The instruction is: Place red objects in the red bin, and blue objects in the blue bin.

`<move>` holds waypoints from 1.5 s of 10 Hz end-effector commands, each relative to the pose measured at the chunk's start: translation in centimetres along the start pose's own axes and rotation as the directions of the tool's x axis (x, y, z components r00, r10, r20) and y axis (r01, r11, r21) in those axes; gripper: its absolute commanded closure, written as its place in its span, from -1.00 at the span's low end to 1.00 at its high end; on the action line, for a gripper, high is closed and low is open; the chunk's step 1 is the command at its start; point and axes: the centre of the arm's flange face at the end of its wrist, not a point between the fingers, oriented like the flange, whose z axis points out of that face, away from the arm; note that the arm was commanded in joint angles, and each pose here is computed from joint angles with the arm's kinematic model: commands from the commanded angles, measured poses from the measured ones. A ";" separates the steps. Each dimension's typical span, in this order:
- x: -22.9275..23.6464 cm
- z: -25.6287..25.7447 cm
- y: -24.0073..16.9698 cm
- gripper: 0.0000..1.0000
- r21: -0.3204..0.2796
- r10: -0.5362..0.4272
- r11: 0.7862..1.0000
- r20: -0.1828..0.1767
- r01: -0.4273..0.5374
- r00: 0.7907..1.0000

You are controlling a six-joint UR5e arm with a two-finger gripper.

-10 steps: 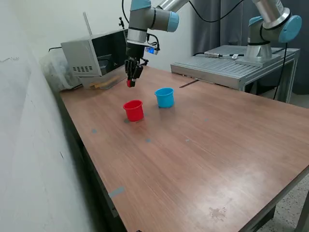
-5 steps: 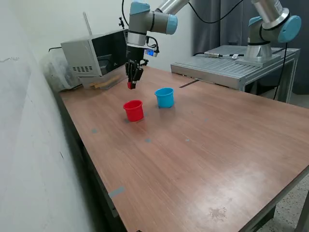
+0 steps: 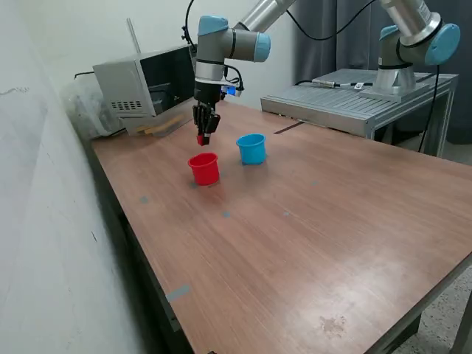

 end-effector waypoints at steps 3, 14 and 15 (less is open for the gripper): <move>0.1 0.5 -0.1 -1.00 -0.008 -0.001 1.000 -0.001 0.001 1.000; 4.4 -17.3 -5.9 -1.00 0.068 -0.046 0.997 -0.018 0.047 0.999; 4.8 -21.8 -7.6 -1.00 0.083 -0.043 0.996 -0.022 0.045 0.999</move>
